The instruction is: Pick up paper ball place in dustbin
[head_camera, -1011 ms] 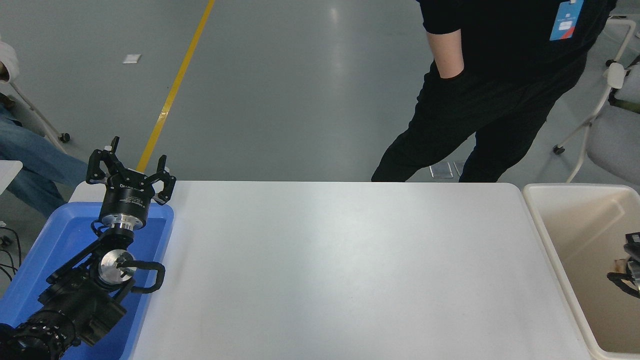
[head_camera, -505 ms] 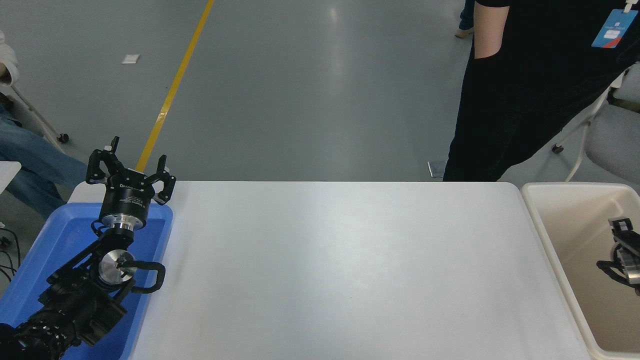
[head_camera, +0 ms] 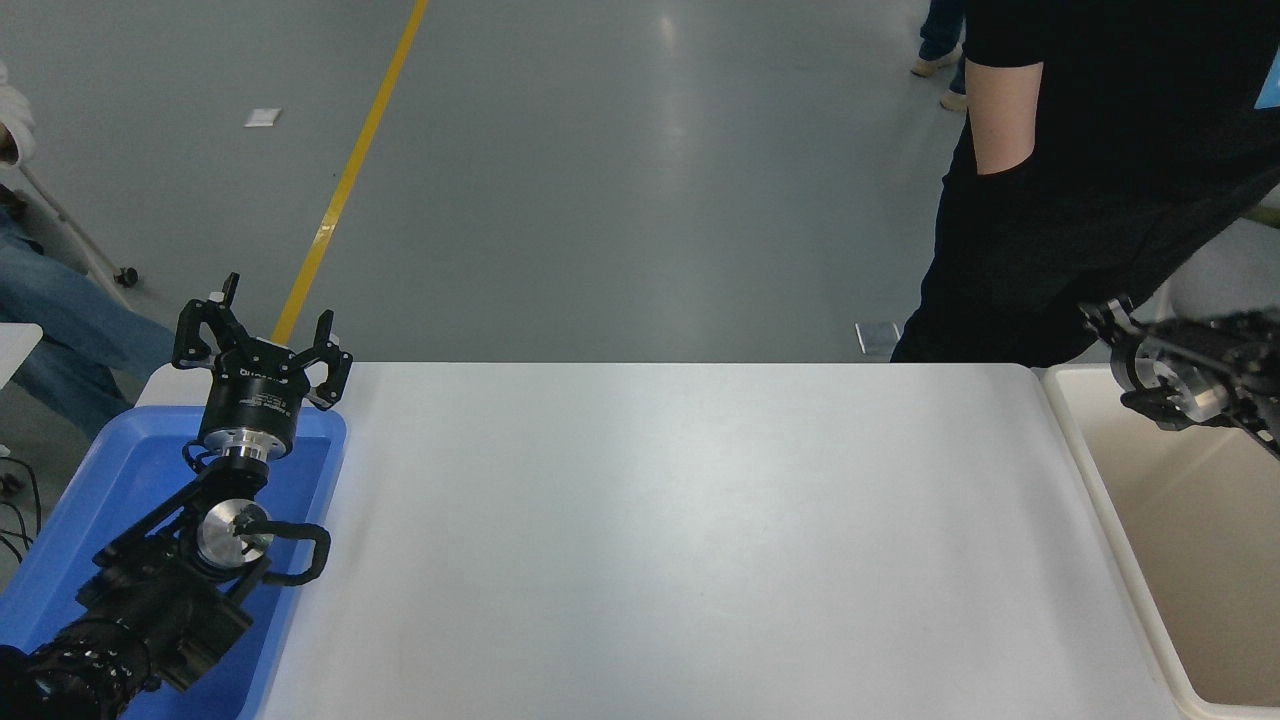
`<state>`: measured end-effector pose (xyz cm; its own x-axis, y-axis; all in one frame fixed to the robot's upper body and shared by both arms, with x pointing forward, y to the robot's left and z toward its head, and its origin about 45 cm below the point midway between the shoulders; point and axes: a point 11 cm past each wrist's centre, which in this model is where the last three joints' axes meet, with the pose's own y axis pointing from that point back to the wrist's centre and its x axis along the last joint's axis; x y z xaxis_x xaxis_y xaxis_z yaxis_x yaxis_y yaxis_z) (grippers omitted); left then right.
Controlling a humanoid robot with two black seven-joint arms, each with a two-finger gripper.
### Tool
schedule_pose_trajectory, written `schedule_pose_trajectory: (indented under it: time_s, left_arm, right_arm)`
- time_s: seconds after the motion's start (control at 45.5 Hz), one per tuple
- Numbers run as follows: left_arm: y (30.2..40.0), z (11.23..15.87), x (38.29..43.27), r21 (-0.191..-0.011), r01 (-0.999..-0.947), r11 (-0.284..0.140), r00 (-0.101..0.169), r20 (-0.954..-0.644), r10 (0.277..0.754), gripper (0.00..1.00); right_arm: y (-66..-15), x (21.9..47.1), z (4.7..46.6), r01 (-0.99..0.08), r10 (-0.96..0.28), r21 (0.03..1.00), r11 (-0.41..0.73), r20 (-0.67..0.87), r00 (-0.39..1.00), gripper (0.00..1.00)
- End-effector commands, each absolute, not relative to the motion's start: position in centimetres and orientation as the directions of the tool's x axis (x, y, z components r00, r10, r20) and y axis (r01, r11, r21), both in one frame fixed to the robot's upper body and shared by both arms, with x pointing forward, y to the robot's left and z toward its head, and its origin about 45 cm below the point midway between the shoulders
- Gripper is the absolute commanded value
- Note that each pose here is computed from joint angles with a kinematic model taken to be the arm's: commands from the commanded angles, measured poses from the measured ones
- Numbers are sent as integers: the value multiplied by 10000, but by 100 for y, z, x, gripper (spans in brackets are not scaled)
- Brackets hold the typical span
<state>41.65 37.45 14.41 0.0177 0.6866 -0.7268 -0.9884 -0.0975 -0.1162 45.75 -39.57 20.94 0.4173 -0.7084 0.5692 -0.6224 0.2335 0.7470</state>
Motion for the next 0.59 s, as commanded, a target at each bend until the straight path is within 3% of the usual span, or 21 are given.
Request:
schedule_pose_trajectory:
  time_s: [0.0, 0.198, 0.571]
  left_arm:
    - [3743, 1441, 4165, -1168, -9883, -978, 180, -7270, 6865, 99]
    - [3742, 1440, 4165, -1158, -9886, -967, 180, -7270, 6865, 99]
    - [3743, 1441, 4165, -1168, -9883, -978, 180, -7270, 6865, 99]
  right_arm:
    - [-3030, 4633, 2656, -5430, -4698, 8394, 214, 4879, 7357, 100]
    - [-2541, 4220, 2783, -3332, -2623, 9412, -562, 3081, 9145, 100]
    - [-2051, 3703, 3283, -1493, -471, 9822, -1139, 1447, 9883, 100]
